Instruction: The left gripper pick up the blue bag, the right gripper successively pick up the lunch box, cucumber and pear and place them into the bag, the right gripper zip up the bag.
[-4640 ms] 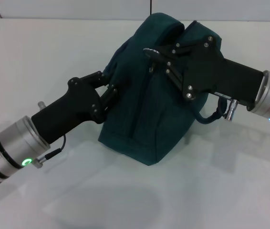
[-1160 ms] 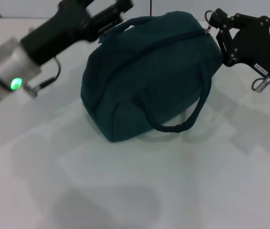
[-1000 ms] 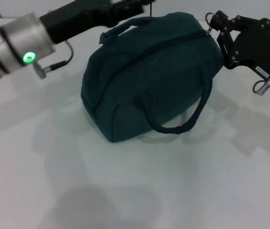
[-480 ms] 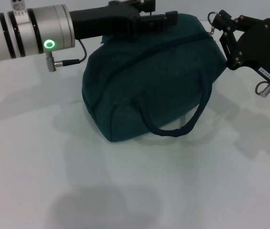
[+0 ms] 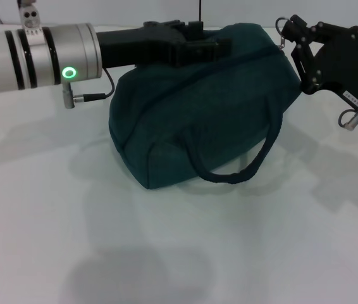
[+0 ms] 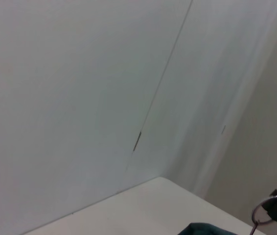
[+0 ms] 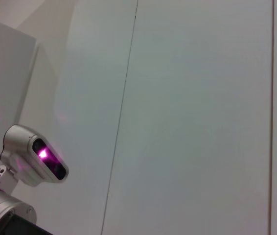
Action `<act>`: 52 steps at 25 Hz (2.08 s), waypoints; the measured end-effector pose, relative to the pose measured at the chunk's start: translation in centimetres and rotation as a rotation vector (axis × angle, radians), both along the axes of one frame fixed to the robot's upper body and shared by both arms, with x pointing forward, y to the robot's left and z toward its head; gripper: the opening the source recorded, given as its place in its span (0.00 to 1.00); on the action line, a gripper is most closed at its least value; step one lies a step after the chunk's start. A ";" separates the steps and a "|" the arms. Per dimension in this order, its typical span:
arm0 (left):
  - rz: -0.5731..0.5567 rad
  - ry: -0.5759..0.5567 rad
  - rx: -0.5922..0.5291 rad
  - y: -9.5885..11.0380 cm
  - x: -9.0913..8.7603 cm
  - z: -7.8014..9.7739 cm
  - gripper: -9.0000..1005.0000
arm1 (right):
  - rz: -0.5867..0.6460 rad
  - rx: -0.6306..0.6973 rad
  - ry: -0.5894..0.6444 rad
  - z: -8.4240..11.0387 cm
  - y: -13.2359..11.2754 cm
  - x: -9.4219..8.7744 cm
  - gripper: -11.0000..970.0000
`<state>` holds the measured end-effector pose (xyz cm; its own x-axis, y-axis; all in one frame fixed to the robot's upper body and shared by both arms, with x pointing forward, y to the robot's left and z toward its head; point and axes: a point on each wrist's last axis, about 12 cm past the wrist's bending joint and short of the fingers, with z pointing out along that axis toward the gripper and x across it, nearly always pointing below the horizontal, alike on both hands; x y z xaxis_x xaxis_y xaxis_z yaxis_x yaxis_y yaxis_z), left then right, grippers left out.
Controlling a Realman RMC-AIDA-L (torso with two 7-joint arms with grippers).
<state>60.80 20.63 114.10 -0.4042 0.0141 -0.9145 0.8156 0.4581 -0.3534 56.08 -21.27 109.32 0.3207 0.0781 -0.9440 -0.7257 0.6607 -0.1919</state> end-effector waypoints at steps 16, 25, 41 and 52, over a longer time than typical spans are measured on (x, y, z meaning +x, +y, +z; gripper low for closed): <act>0.000 0.019 0.004 -0.2 -0.3 -0.9 0.77 | 0.006 0.020 0.010 -0.1 -0.2 -0.3 0.03; -0.011 -0.013 0.014 -0.4 -0.8 -1.5 0.41 | 0.009 0.042 0.021 -0.2 -0.4 -0.7 0.03; -0.053 -0.097 -0.010 1.5 -3.0 -1.0 0.13 | 0.078 0.099 0.043 -0.1 -0.2 -1.7 0.03; -0.072 -0.131 -0.001 1.5 -3.5 -1.0 0.06 | 0.002 0.099 0.137 -1.0 -1.0 -1.0 0.03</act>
